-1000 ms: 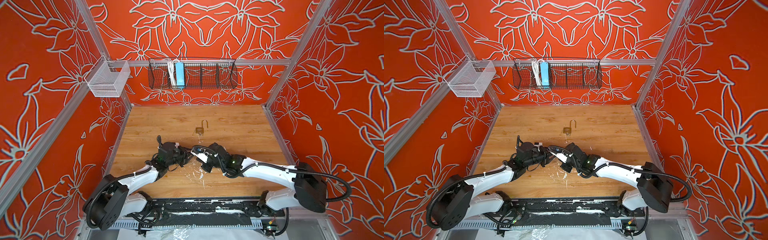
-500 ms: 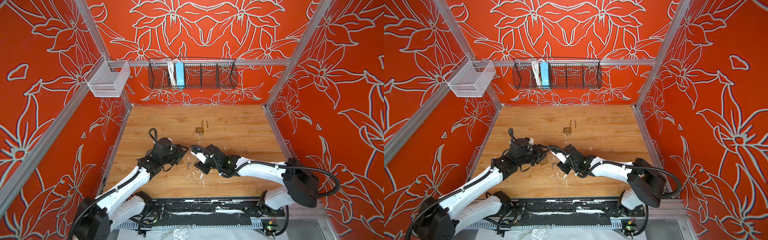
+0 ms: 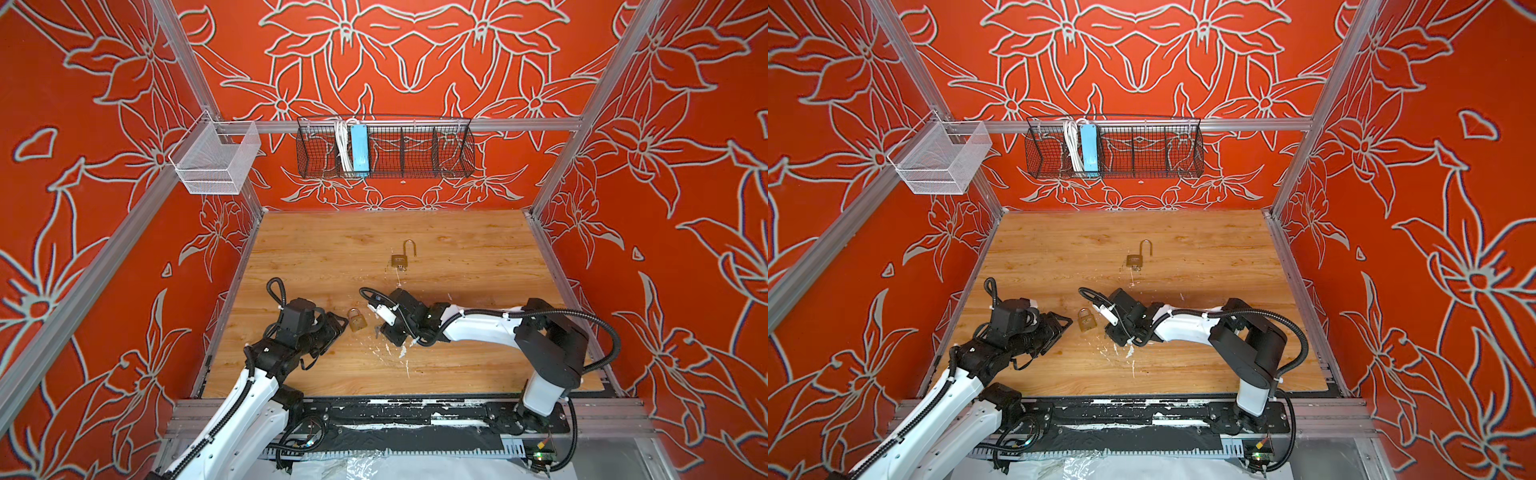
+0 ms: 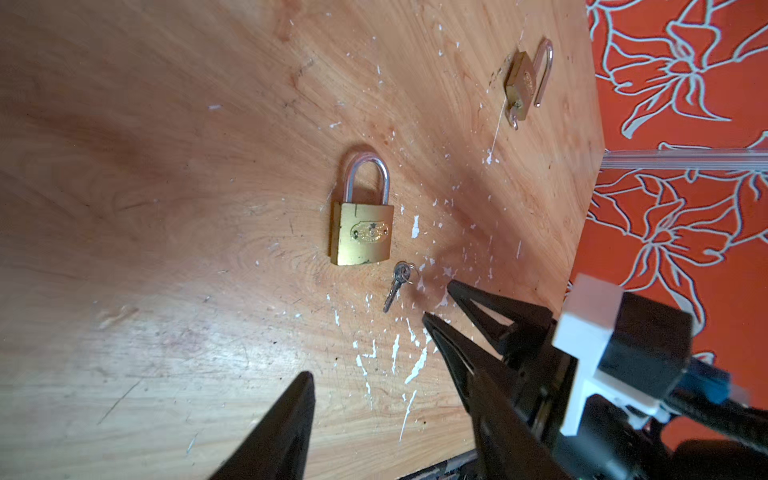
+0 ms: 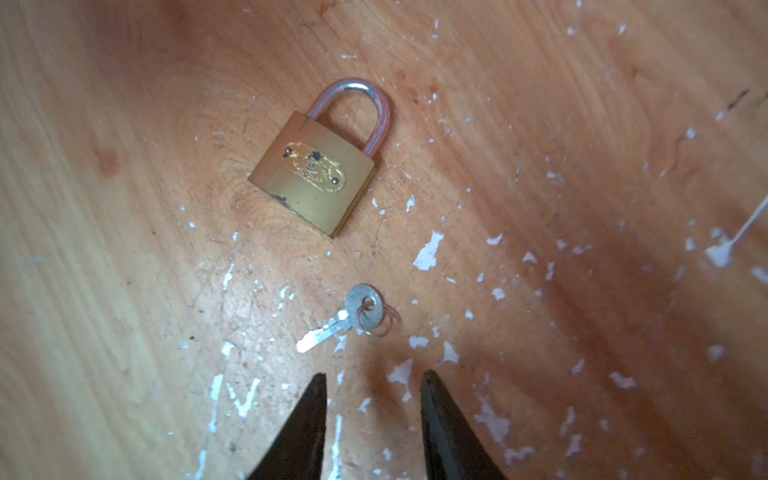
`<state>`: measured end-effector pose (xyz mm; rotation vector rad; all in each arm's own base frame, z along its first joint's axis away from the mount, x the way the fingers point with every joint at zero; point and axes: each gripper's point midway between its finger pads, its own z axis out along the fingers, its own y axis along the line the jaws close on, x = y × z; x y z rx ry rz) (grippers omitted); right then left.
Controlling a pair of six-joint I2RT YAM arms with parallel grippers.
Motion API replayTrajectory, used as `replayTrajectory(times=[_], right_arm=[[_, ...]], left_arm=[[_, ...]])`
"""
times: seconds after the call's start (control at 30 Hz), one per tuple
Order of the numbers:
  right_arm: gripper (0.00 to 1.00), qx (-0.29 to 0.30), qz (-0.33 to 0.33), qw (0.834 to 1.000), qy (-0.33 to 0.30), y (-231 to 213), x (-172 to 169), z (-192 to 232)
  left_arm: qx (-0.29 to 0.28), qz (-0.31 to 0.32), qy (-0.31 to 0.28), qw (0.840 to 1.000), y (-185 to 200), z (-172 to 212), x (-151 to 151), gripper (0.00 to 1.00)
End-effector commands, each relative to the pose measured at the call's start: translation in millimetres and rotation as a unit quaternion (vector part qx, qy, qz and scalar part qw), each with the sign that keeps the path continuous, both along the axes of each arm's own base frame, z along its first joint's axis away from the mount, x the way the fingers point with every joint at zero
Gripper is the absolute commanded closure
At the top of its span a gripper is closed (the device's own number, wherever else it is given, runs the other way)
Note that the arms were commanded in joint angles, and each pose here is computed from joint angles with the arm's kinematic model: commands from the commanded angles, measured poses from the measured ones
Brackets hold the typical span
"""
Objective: Unlock with the key
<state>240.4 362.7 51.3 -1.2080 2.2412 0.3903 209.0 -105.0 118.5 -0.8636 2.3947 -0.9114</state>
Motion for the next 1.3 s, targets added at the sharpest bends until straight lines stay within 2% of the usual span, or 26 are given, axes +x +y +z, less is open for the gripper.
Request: replayTrajectory(times=[0.0, 0.07, 0.17, 0.4, 0.63, 0.77, 1.1, 1.27], right_arm=[[0.63, -0.066, 0.067, 0.995, -0.040, -9.1, 1.9, -14.6], [0.64, -0.074, 0.122, 0.989, -0.029, -5.8, -5.9, -19.4], [0.65, -0.087, 0.160, 0.983, -0.031, -5.2, -9.3, -24.0], [0.67, -0.098, 0.201, 0.974, -0.038, -0.8, -5.5, -34.1], [0.72, -0.081, 0.245, 0.966, -0.031, 6.6, -10.0, -33.1], [0.73, -0.084, 0.252, 0.964, -0.023, 4.3, -9.6, -35.2], [0.71, -0.107, 0.230, 0.966, -0.051, 1.8, 10.9, -34.1], [0.67, -0.115, 0.241, 0.962, -0.058, 3.5, 13.8, -33.8]], left_arm=[[0.004, -0.008, -0.003, 1.000, 1.4, 5.9, -4.2, 0.39], [0.000, -0.010, -0.008, 1.000, 0.4, 8.2, -3.2, 0.39], [-0.004, -0.009, -0.012, 1.000, -0.2, 10.1, -2.4, 0.38], [-0.011, -0.006, -0.019, 1.000, 0.7, 11.2, -4.1, 0.38], [-0.009, 0.004, -0.031, 0.999, 6.3, 19.4, -8.6, 0.38], [-0.010, 0.006, -0.033, 0.999, 7.2, 18.9, -9.6, 0.37], [-0.031, 0.003, -0.037, 0.999, 1.5, 17.0, -6.9, 0.37], [-0.033, 0.002, -0.036, 0.999, 1.0, 16.1, -7.5, 0.37]])
